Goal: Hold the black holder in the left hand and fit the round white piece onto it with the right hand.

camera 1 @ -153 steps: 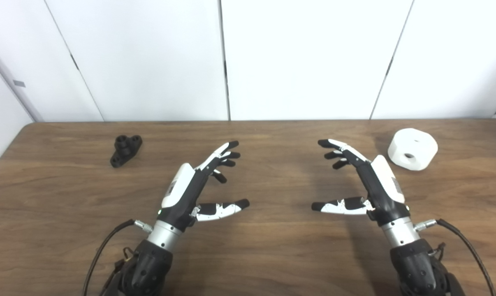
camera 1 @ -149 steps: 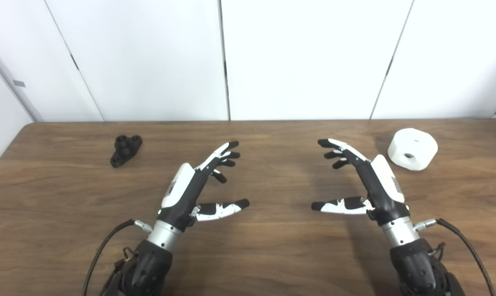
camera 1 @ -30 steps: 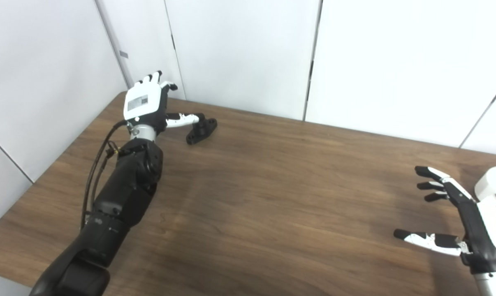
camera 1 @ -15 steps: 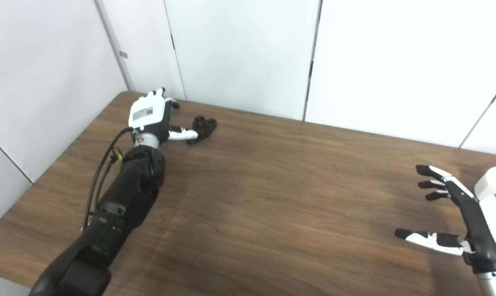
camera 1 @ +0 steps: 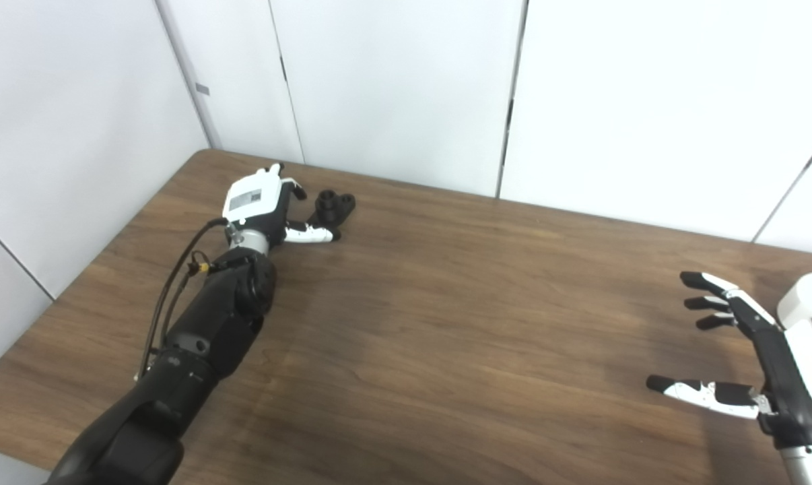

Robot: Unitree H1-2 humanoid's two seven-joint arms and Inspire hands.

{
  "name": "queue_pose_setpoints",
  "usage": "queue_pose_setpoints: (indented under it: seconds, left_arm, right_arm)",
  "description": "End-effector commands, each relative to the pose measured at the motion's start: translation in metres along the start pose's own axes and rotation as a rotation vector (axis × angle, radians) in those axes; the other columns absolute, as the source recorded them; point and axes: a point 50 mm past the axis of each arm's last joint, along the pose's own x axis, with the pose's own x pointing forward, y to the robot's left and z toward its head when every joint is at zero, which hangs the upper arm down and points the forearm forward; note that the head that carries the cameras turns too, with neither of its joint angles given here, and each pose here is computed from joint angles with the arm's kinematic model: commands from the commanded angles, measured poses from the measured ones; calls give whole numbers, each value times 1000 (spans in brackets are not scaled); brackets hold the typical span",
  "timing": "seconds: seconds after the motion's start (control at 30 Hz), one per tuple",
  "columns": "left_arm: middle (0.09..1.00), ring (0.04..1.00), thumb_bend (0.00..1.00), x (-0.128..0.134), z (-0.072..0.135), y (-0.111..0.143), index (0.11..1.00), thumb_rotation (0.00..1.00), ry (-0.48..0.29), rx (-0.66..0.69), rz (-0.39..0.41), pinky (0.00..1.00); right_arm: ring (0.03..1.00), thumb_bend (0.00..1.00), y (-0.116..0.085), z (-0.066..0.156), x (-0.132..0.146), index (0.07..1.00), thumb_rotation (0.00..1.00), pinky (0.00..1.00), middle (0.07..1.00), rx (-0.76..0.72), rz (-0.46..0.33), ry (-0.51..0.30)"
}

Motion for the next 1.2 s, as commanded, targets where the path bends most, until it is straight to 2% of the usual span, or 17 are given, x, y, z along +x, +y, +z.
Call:
queue_pose_setpoints:
  seconds: [0.0,0.07,0.23,0.57,0.77,0.9,1.17]
  left_arm:
    - [1000,1000,1000,14,8,25,721,491,-43,-14,90,1000]
    - [1000,1000,1000,14,8,23,717,471,-45,-15,89,1000]
    - [1000,1000,1000,17,8,17,729,515,-44,29,72,990]
    - [1000,1000,972,21,7,11,691,460,-38,5,82,976]
    - [991,1000,943,23,4,7,685,477,-37,23,57,940]
    - [979,1000,939,21,4,2,680,431,-36,-12,54,944]
    - [959,1000,895,25,5,0,659,415,-47,-30,30,905]
  right_arm:
    - [714,791,-13,10,9,790,0,594,804,-14,-36,-60]
    - [708,789,-13,10,9,790,0,593,801,-18,-37,-63]
    - [707,783,-12,7,9,788,0,581,799,-17,-37,-71]
    - [713,773,-14,6,6,797,0,587,805,-18,-32,-53]
    - [707,777,-14,6,7,792,0,585,802,-18,-36,-58]
    - [706,776,-15,6,6,791,0,584,799,-14,-34,-60]
    - [708,767,-16,7,4,793,0,586,802,-14,-36,-52]
